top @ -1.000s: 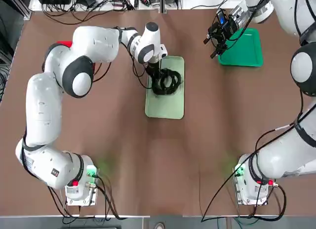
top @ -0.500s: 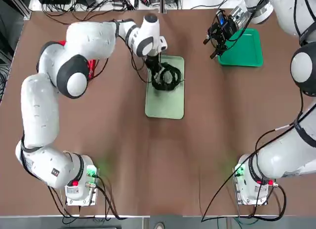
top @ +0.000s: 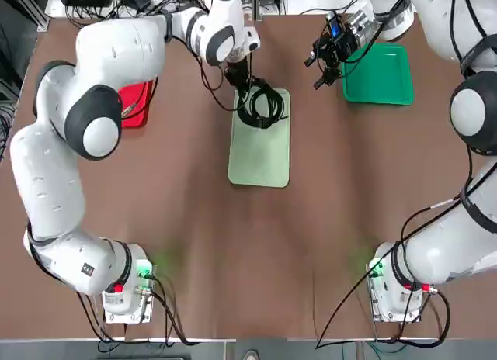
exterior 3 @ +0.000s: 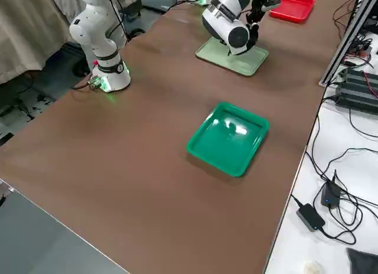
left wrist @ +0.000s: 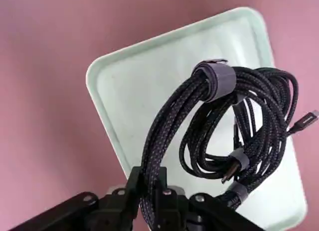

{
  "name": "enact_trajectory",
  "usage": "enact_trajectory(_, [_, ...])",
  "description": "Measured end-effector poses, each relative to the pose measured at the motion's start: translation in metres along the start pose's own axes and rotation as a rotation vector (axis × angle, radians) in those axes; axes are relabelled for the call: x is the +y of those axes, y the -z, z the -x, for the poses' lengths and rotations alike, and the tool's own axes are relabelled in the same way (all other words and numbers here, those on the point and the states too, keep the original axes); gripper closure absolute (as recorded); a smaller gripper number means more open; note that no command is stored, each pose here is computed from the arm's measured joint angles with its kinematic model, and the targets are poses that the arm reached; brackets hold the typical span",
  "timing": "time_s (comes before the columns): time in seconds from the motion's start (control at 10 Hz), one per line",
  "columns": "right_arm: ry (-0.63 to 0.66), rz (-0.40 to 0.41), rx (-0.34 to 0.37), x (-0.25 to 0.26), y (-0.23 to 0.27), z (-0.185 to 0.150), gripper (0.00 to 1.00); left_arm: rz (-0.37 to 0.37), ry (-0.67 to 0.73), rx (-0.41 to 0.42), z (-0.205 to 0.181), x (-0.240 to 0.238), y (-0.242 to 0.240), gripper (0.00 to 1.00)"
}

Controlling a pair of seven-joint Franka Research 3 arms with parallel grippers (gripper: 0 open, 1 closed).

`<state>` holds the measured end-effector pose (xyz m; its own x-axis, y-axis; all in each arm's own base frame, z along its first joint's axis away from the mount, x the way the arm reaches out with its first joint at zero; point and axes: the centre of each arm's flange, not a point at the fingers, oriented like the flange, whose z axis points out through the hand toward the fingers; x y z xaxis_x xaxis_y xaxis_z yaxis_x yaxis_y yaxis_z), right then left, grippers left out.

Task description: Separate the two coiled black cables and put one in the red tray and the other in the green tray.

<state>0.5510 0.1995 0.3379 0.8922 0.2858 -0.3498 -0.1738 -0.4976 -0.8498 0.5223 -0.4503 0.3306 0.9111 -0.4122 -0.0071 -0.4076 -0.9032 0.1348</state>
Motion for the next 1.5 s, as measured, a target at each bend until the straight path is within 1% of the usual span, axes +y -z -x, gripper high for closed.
enact_trajectory(0.3, [-0.001, -0.01, -0.001, 0.007, -0.002, -0.003, 0.01, 0.107, -0.037, -0.045, 0.013, -0.004, 0.061, 0.84])
enact_trajectory(0.4, [0.019, -0.022, 0.002, 0.007, -0.003, -0.004, 0.01, 0.145, -0.046, -0.048, 0.016, -0.009, 0.079, 0.84])
enact_trajectory(0.7, [0.102, -0.096, 0.007, 0.003, -0.02, -0.011, 0.01, 0.265, -0.019, -0.036, 0.015, -0.017, 0.101, 0.84])
enact_trajectory(0.8, [0.114, -0.1, 0.009, -0.002, -0.031, -0.013, 0.01, 0.303, -0.007, -0.029, 0.014, -0.019, 0.107, 0.84])
enact_trajectory(1.0, [0.164, -0.104, 0.011, -0.01, -0.045, -0.014, 0.03, 0.329, 0.002, -0.016, 0.013, -0.018, 0.117, 0.84])
enact_trajectory(1.1, [0.185, -0.107, 0.012, -0.01, -0.048, -0.014, 0.07, 0.331, 0.0, -0.016, 0.014, -0.016, 0.118, 0.84])
enact_trajectory(1.2, [0.195, -0.107, 0.012, -0.009, -0.048, -0.015, 0.15, 0.332, -0.002, -0.017, 0.014, -0.014, 0.118, 0.84])
enact_trajectory(1.3, [0.196, -0.108, 0.013, -0.009, -0.048, -0.015, 0.27, 0.333, -0.004, -0.018, 0.015, -0.013, 0.117, 0.84])
enact_trajectory(1.4, [0.197, -0.108, 0.012, -0.008, -0.049, -0.015, 0.3, 0.333, -0.005, -0.018, 0.015, -0.012, 0.117, 0.84])
enact_trajectory(1.5, [0.198, -0.108, 0.012, -0.008, -0.049, -0.015, 0.39, 0.333, -0.005, -0.018, 0.015, -0.012, 0.117, 0.84])
